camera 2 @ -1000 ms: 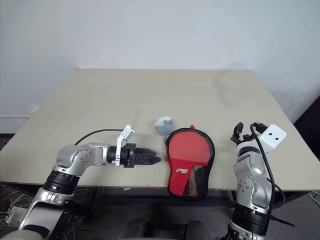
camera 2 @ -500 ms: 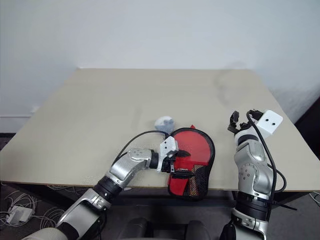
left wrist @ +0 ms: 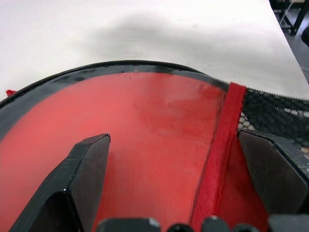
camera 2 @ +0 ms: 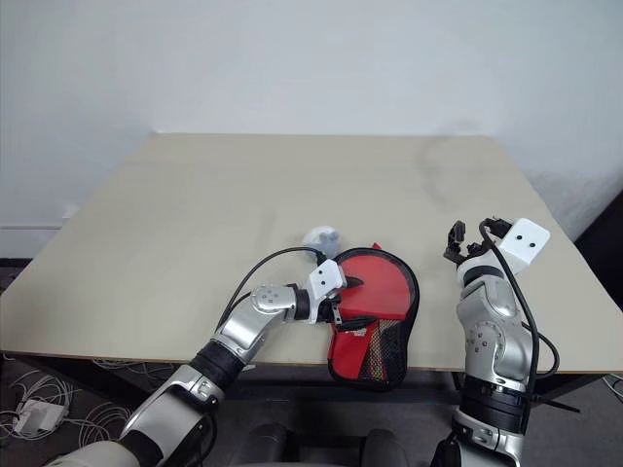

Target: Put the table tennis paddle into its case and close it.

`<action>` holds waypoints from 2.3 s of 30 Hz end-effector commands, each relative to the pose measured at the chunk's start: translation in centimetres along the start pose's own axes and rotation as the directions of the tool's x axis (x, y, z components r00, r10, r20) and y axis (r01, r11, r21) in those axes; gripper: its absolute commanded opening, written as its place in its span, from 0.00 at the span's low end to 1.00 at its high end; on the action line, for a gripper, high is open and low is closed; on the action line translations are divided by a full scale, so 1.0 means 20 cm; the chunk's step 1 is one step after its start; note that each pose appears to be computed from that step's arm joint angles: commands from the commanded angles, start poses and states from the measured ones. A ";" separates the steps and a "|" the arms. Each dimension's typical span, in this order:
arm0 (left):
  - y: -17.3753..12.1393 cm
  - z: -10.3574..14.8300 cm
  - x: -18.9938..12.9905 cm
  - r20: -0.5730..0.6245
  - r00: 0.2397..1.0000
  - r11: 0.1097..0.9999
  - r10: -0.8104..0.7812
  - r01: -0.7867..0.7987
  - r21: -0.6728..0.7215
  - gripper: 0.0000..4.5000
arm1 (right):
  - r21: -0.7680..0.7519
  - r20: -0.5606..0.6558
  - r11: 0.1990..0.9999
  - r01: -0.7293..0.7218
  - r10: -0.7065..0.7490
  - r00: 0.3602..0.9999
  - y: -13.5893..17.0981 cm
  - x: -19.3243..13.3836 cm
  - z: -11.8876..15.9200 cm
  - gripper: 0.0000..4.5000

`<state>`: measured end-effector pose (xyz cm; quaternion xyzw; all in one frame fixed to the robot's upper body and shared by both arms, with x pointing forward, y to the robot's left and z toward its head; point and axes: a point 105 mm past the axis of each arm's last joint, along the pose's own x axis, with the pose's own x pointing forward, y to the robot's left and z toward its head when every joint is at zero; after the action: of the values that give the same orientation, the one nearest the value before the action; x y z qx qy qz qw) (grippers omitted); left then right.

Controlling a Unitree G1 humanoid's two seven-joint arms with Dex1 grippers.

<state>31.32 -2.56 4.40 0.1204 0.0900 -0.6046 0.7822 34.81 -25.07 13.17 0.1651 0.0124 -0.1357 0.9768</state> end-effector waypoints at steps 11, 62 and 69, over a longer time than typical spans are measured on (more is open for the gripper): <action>-0.06 -0.25 -0.04 -0.178 0.984 0.995 -0.006 -0.012 -0.103 0.99 | 0.125 -0.256 0.777 -0.617 0.627 0.736 0.71 0.11 0.02 1.00; 0.00 -0.28 -0.08 -0.198 0.978 0.992 0.068 -0.089 -0.094 1.00 | -0.041 -0.281 0.751 -0.659 0.624 0.729 1.02 0.18 -0.23 0.00; 0.01 -0.29 -0.09 -0.202 0.976 0.990 0.085 -0.105 -0.091 1.00 | -0.113 -0.132 0.907 -0.405 0.391 0.911 0.79 0.37 -0.12 0.00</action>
<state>31.42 -1.41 3.25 0.1117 0.1144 -0.5758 0.8018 45.12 -9.80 11.36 0.1099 0.1160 0.1138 0.9806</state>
